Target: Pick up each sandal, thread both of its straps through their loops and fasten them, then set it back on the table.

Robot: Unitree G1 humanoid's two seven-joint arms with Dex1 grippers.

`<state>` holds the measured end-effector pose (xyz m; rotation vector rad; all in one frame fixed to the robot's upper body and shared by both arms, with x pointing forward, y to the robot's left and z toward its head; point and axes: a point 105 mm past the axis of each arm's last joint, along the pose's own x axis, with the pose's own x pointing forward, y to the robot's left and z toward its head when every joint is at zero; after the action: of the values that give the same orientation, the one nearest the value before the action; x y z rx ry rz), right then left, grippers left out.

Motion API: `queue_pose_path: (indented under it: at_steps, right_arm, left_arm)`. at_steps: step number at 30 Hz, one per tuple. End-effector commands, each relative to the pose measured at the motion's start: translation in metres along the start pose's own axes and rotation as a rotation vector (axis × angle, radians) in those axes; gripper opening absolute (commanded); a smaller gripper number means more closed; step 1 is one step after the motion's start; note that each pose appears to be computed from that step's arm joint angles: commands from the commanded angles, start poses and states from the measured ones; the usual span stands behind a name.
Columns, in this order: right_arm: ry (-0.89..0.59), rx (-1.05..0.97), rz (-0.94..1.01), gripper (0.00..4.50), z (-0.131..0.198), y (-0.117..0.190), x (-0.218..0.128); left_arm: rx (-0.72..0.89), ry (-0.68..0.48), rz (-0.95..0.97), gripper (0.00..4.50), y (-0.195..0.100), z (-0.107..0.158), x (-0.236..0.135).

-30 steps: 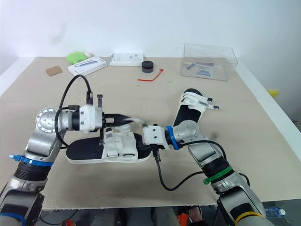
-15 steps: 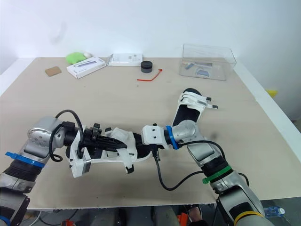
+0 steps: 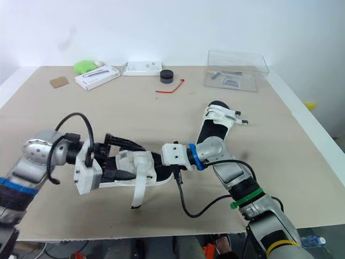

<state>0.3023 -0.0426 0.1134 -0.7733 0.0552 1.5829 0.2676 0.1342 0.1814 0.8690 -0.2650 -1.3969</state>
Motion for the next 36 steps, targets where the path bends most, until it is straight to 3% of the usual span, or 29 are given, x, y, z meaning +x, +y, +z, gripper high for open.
queue_pose_path:
  at_steps: [1,6,9,14,19,23,28,31,36]
  right_arm:
    - [0.076,0.040,0.031,0.00,-0.020,0.007,0.000]
    - [0.076,0.037,0.043,0.00,-0.020,0.006,-0.001]
    - [0.078,0.036,0.046,0.00,-0.020,0.005,-0.001]
    - [0.077,0.037,0.045,0.00,-0.020,0.003,0.000]
    - [0.079,0.039,0.046,0.00,-0.020,0.005,0.000]
    - [0.081,0.044,0.043,0.00,-0.020,0.004,-0.001]
    - [0.081,0.048,0.045,0.00,-0.020,0.006,-0.002]
    - [0.081,0.050,0.045,0.00,-0.020,0.007,-0.002]
    - [0.084,0.054,0.043,0.00,-0.020,0.009,-0.003]
  left_arm:
    - [-0.450,0.011,0.045,4.25,-0.004,0.004,-0.021]
    - [-1.007,-0.067,-0.022,4.25,-0.023,0.024,-0.034]
    - [-1.145,-0.068,-0.119,4.25,-0.042,0.038,-0.033]
    - [-1.257,-0.014,-0.183,4.25,-0.090,0.037,-0.007]
    - [-1.323,-0.022,-0.123,4.25,-0.098,0.028,0.015]
    - [-1.298,0.053,-0.046,4.25,-0.096,0.008,0.028]
    - [-1.284,0.053,-0.033,4.25,-0.093,0.003,0.041]
    - [-1.278,0.063,-0.029,3.51,-0.094,-0.001,0.044]
    - [-1.283,0.026,-0.063,1.04,-0.096,0.004,0.051]
